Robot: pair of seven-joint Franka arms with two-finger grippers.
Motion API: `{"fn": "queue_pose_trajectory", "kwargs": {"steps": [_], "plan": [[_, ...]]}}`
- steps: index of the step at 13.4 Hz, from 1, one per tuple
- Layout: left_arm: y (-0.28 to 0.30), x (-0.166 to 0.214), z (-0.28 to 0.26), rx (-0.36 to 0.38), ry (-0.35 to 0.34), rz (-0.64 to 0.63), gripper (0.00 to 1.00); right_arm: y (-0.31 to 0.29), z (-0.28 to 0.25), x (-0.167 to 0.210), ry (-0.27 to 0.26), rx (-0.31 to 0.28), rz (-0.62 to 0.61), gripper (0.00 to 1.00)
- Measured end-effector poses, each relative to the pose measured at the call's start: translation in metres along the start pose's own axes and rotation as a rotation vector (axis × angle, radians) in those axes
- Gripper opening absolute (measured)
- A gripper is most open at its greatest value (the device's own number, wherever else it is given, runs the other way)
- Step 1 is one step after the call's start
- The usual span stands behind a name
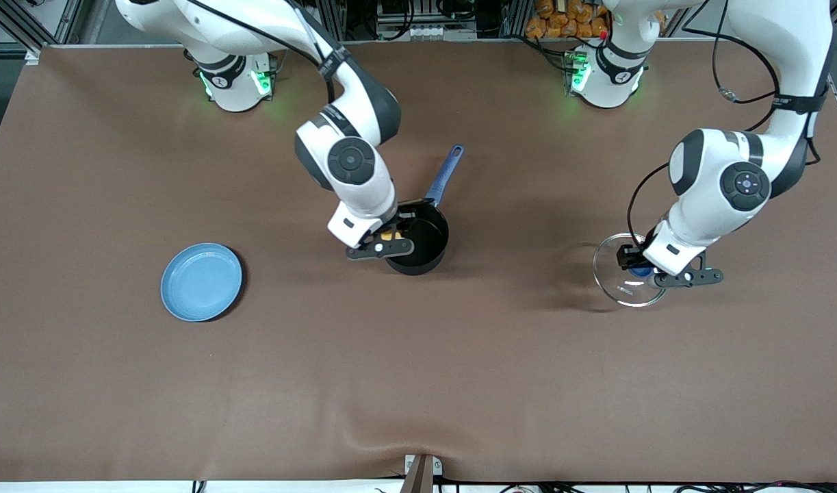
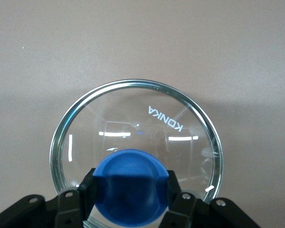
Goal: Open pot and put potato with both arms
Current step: 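Set the lid beside the pot while the right gripper carries the potato over it, then lower the potato into the pot and open the right gripper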
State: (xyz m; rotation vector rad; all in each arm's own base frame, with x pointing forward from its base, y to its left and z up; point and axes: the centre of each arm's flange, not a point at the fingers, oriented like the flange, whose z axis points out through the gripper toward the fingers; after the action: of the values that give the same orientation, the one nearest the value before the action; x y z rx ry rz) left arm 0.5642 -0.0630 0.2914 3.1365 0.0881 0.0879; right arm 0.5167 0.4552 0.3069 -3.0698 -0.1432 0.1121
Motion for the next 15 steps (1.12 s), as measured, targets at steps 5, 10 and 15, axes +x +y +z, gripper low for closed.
{"fn": "queue_pose_trajectory", "kwargs": {"steps": [5,10,15], "plan": [[-0.029,-0.015,0.043,-0.015,0.001,0.041,0.60,-0.027,0.050,-0.019,-0.031,-0.022,-0.010,0.54],[-0.036,-0.017,0.065,-0.023,-0.023,0.045,0.60,-0.042,0.079,-0.029,-0.031,-0.024,-0.002,0.54],[-0.036,-0.008,0.064,-0.029,-0.002,0.043,0.87,-0.038,0.100,-0.025,-0.023,-0.024,0.017,0.54]]}}
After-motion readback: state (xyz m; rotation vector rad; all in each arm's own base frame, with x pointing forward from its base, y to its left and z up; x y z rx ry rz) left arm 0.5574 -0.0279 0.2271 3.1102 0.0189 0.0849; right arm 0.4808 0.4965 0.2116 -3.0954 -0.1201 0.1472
